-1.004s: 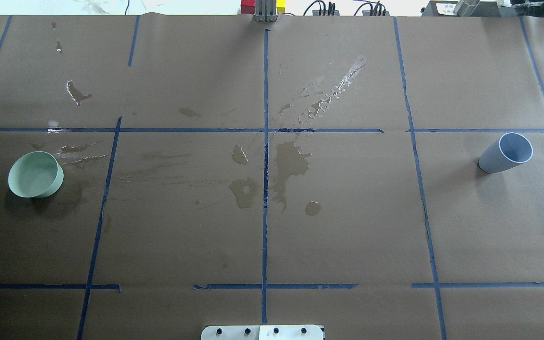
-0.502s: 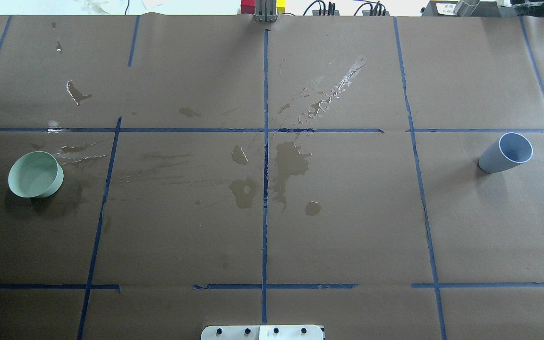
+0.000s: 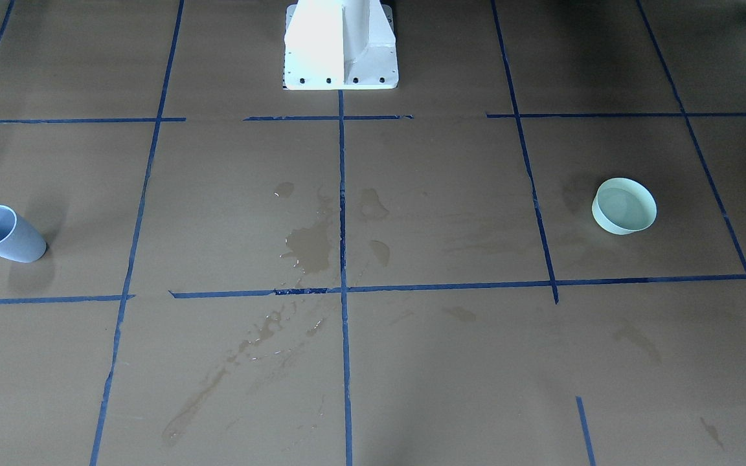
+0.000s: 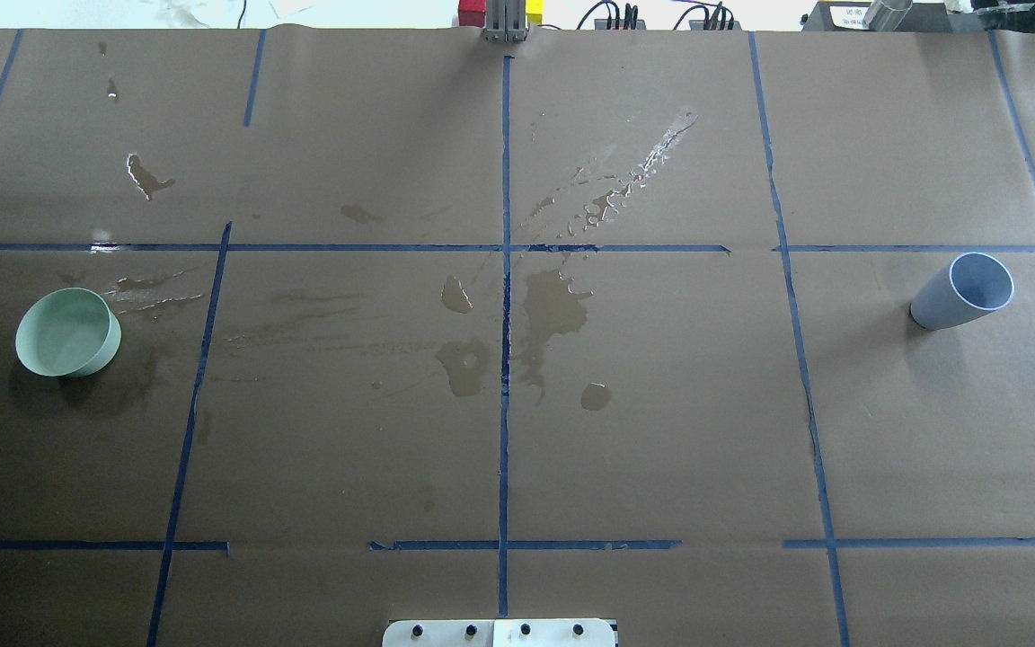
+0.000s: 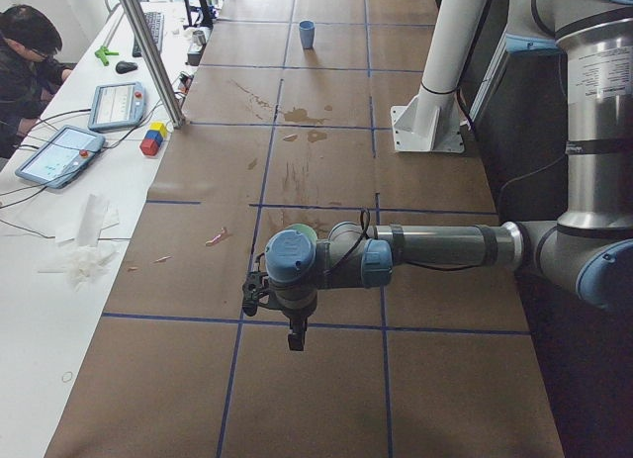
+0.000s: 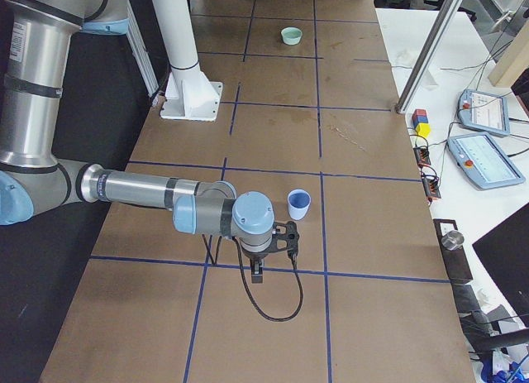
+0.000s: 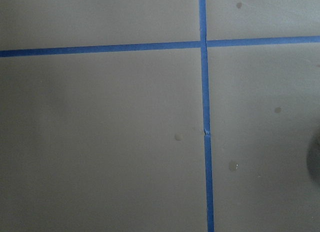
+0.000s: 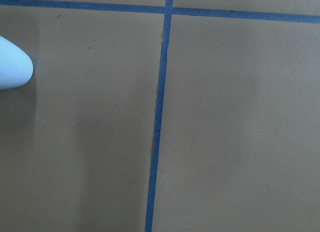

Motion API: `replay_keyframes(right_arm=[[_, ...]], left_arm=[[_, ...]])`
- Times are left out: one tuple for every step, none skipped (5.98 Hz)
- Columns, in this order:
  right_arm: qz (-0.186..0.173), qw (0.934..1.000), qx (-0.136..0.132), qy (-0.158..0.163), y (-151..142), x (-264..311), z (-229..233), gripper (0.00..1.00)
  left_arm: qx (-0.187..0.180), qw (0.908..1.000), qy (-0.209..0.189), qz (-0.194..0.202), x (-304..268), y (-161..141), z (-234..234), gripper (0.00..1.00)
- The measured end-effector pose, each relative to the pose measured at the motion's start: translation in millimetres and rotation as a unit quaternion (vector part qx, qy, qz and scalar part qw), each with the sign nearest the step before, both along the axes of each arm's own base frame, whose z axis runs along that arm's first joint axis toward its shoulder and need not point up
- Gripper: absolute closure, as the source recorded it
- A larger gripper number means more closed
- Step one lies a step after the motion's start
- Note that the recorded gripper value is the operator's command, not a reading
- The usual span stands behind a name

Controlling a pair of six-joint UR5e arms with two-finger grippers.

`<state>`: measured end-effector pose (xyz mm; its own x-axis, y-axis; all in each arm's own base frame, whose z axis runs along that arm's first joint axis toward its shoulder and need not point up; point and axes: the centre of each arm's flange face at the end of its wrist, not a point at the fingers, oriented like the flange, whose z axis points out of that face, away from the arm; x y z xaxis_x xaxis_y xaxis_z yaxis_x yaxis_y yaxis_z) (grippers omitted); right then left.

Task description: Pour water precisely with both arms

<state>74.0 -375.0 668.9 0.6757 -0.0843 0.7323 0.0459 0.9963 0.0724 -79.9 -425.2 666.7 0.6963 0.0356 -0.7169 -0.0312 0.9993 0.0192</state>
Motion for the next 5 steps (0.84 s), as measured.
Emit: replay_keyframes(right_arm=[[0.0,1.0,0.002,0.001,-0.7,0.1,-2.7,0.0],[0.0,1.0,0.005,0.001,-2.3,0.0,-6.2,0.0],[-0.001,1.0,0.008,0.001,-4.9,-0.6,-9.7,0.0],[-0.001,1.0,0.008,0.001,-6.2,-1.2,-10.2,0.0],[-0.002,1.0,0.006,0.0,-6.1,-1.6,-8.8,0.0]], left_arm=[[-0.001,1.0,0.001,0.0,0.7,0.4,0.3,0.0],[0.0,1.0,0.001,0.001,1.2,0.3,0.1,0.0],[0.0,1.0,0.001,0.001,1.7,0.0,-0.3,0.0],[0.001,1.0,0.001,0.002,2.4,-0.1,-1.1,0.0],[0.0,1.0,0.001,0.003,3.0,0.6,0.0,0.0]])
